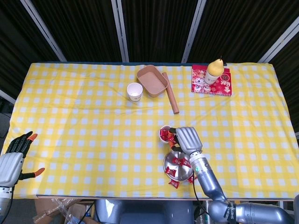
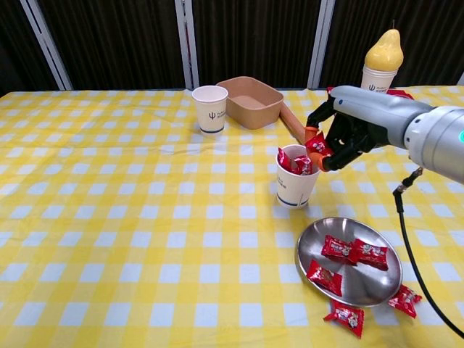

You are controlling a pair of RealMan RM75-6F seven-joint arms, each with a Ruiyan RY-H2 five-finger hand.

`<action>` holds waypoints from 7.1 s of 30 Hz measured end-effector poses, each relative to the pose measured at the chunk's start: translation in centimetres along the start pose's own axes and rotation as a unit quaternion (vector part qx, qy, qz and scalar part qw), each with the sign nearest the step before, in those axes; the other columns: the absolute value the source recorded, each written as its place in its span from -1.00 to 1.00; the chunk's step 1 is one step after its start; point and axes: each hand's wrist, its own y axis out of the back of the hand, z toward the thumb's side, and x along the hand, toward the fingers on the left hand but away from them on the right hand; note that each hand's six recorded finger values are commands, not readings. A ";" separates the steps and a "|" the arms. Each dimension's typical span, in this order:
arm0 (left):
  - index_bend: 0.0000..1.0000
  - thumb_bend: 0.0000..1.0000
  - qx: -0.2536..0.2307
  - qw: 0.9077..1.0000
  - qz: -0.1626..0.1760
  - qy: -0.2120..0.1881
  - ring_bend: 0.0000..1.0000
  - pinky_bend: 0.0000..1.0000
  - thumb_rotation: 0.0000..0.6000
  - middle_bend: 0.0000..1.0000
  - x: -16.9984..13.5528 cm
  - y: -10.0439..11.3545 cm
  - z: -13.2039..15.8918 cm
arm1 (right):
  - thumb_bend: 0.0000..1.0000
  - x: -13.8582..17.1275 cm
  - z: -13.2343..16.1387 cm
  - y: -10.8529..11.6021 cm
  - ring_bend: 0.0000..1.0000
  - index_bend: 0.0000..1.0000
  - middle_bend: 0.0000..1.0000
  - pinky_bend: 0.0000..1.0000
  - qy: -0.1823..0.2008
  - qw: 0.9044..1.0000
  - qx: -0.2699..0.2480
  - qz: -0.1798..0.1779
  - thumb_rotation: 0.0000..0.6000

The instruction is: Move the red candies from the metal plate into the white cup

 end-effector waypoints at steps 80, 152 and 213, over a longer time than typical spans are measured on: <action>-1.00 -1.00 0.002 1.000 0.015 -0.007 -1.00 -1.00 1.00 -1.00 -0.3 0.4 0.2 | -0.30 6.5 -5.3 -7.3 0.97 -0.27 0.79 0.97 -0.019 0.994 0.098 0.053 1.00; -1.00 -1.00 -0.001 1.000 0.009 -0.003 -1.00 -1.00 1.00 -1.00 -0.2 0.2 0.1 | 0.04 1.3 -0.4 1.0 0.97 0.10 0.79 0.97 0.013 0.999 0.009 -0.036 1.00; -1.00 -1.00 -0.006 1.000 0.018 -0.008 -1.00 -1.00 1.00 -1.00 -0.5 0.5 0.2 | -0.17 9.1 -2.4 -9.2 0.97 -0.26 0.79 0.97 0.028 0.994 0.031 0.098 1.00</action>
